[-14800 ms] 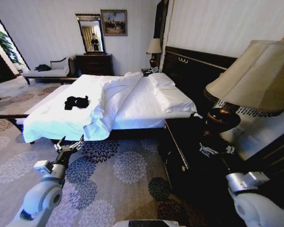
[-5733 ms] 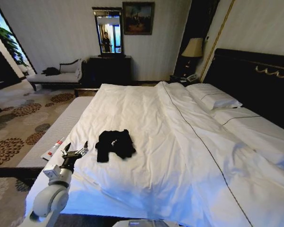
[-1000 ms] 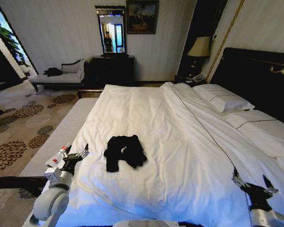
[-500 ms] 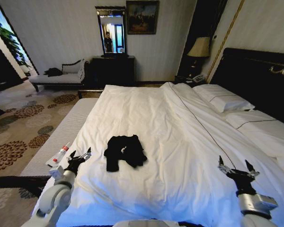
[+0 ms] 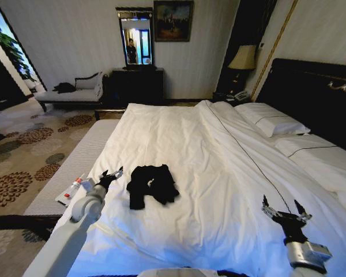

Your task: Fold the clothes on the bed.

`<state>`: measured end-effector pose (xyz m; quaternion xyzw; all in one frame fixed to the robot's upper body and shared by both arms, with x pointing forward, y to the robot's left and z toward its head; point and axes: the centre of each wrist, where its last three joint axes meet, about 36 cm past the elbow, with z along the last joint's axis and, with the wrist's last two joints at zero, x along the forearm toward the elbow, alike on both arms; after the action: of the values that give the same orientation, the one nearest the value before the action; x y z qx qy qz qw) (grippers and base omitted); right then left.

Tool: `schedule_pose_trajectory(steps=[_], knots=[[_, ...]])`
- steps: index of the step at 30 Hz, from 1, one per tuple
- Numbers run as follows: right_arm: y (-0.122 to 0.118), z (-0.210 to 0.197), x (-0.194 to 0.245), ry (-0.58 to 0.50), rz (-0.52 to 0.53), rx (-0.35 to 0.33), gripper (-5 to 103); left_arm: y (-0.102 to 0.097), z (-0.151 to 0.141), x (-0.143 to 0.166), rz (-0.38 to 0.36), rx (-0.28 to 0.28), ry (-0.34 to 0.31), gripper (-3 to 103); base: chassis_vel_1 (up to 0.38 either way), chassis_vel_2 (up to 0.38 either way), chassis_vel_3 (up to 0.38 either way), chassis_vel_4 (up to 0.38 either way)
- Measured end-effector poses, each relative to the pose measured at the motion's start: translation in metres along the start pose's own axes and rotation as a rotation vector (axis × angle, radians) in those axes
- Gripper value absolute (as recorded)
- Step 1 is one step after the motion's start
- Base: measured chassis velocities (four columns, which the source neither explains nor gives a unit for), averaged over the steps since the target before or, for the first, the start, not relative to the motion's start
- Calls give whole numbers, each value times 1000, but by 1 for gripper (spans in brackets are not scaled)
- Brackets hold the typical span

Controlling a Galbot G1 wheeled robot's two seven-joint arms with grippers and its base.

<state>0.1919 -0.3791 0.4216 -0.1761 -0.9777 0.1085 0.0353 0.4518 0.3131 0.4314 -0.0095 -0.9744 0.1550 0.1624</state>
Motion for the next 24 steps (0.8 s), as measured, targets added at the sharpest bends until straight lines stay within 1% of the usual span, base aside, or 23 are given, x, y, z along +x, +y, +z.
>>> schedule_pose_trajectory(steps=[3, 4, 7, 8, 9, 10, 12, 17, 24], knots=[[1, -1, 0, 0, -1, 2, 100, -16, -8, -17, 29, 28, 102, 100, 0, 0, 0, 0], [1, -1, 0, 0, -1, 2, 100, -16, -8, -17, 29, 28, 102, 100, 0, 0, 0, 0], [2, -1, -1, -1, 1, 0, 100, -24, -3, -32, 25, 53, 204, 100, 0, 0, 0, 0], [2, -1, -1, -1, 1, 0, 100, -24, -3, -32, 25, 53, 204, 100, 0, 0, 0, 0], [2, -1, -1, -1, 2, 0, 100, -25, 0, -38, 18, 65, 231, 100, 0, 0, 0, 0], [1, -1, -1, -1, 4, 1, 100, -24, 2, -42, 9, 74, 245, 100, 0, 0, 0, 0], [0, 0, 0, 2, 6, 3, 100, -23, 2, -49, 0, 86, 252, 100, 0, 0, 0, 0], [-1, 0, 1, 4, 5, 12, 100, -25, -2, -59, 23, 104, 235, 100, 0, 0, 0, 0], [-2, -1, 0, 1, 10, 16, 100, -30, -1, -76, 30, 122, 239, 99, 0, 0, 0, 0]])
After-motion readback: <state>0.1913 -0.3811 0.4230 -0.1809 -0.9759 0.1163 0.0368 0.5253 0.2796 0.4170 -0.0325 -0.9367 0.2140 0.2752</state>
